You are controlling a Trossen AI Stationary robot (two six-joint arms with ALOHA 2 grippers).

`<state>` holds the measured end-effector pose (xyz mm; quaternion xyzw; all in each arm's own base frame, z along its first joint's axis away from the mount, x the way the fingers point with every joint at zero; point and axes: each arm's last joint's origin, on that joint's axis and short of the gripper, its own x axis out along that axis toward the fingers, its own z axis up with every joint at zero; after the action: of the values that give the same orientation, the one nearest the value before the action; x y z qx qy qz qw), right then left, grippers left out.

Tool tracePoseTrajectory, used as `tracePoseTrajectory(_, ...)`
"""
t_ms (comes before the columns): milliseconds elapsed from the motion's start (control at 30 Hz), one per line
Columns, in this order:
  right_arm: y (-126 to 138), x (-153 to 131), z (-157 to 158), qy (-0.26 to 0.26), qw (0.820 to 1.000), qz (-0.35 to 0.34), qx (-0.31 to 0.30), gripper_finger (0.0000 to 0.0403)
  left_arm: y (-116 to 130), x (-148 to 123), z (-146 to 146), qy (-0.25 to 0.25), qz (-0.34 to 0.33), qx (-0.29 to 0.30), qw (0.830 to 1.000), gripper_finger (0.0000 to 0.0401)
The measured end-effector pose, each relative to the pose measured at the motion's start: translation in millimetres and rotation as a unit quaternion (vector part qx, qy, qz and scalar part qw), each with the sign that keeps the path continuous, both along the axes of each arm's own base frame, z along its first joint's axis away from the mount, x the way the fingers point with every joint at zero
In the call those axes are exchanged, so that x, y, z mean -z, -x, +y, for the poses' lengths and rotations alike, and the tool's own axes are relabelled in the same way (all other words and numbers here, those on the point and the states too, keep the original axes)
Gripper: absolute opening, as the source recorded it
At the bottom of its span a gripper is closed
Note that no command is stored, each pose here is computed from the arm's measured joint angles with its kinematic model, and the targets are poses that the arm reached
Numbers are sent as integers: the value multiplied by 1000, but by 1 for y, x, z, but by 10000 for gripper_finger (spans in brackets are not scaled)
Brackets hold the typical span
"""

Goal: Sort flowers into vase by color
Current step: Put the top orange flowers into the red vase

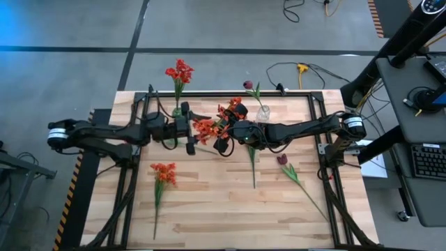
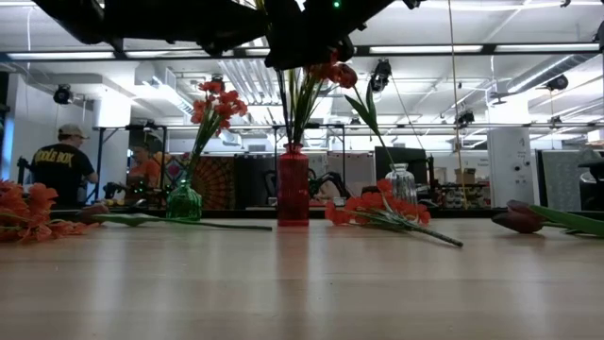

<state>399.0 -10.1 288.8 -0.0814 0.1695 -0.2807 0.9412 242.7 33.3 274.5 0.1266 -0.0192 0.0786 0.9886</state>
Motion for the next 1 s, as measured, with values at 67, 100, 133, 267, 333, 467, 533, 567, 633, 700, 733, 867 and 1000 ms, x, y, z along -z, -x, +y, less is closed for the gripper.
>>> tracePoseTrajectory(67,0,0,0,0,1000,0,0,187,-4,-1,1,-1,3,0,1000,230)
tracePoseTrajectory(100,0,0,0,0,1000,0,0,187,-6,-2,1,-2,3,0,1000,228)
tracePoseTrajectory(133,0,0,0,1,1000,1,0,187,-8,-2,1,-3,3,0,1000,225)
tracePoseTrajectory(267,0,0,0,3,1000,2,-1,187,-14,-4,2,-4,7,0,1000,200)
tracePoseTrajectory(333,0,0,0,3,1000,3,-1,187,-16,-5,2,-4,6,0,1000,178)
tracePoseTrajectory(467,0,0,0,5,1000,4,-2,187,-16,-6,2,-4,5,0,1000,122)
tracePoseTrajectory(533,0,0,0,6,1000,5,-2,187,-16,-7,2,-4,3,-1,1000,91)
tracePoseTrajectory(567,0,0,1,7,1000,6,-3,187,-15,-8,2,-4,3,-1,1000,76)
tracePoseTrajectory(633,0,0,2,11,1000,9,-6,187,-15,-8,2,-4,2,-1,1000,46)
tracePoseTrajectory(700,0,0,4,13,1000,10,-10,187,-15,-8,2,-4,3,-1,1000,22)
tracePoseTrajectory(733,0,0,6,14,1000,10,-12,188,-15,-8,2,-2,3,-1,1000,13)
tracePoseTrajectory(867,0,0,10,13,1000,9,-16,200,-15,-7,3,0,5,-3,1000,12)
tracePoseTrajectory(1000,0,0,11,13,1000,8,-18,217,-15,-7,4,2,5,-12,1000,18)
